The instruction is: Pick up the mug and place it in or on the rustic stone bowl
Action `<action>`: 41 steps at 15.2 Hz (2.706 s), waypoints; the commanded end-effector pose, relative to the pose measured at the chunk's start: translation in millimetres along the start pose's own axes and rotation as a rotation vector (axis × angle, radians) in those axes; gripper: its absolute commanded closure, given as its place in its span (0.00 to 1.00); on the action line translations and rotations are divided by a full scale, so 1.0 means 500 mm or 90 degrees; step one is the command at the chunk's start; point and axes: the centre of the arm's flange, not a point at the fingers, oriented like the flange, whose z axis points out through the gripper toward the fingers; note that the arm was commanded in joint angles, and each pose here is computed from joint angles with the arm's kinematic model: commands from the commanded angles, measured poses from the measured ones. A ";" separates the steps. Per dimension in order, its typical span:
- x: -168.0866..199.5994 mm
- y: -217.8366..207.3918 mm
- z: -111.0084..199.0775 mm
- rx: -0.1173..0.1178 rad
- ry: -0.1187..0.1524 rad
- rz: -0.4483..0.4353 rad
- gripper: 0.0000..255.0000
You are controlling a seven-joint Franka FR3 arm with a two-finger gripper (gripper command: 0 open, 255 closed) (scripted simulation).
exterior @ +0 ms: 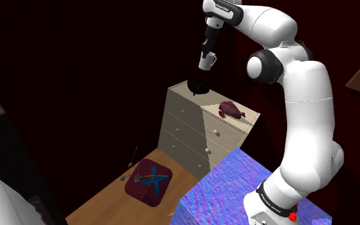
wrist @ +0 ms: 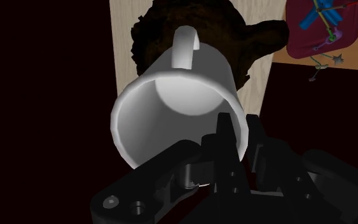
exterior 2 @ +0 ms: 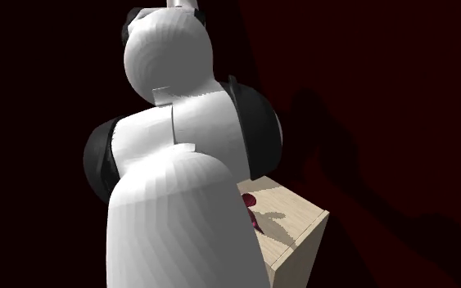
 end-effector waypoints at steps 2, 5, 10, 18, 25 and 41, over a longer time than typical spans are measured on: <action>-0.001 -0.005 0.031 -0.001 0.001 0.000 1.00; -0.002 -0.007 0.063 -0.001 0.001 0.000 1.00; -0.005 -0.012 0.115 -0.001 0.001 0.000 1.00; -0.008 -0.017 0.177 -0.001 0.001 0.000 1.00; -0.008 -0.017 0.177 -0.001 0.001 0.000 0.00; -0.008 -0.017 0.077 -0.001 0.001 0.000 0.00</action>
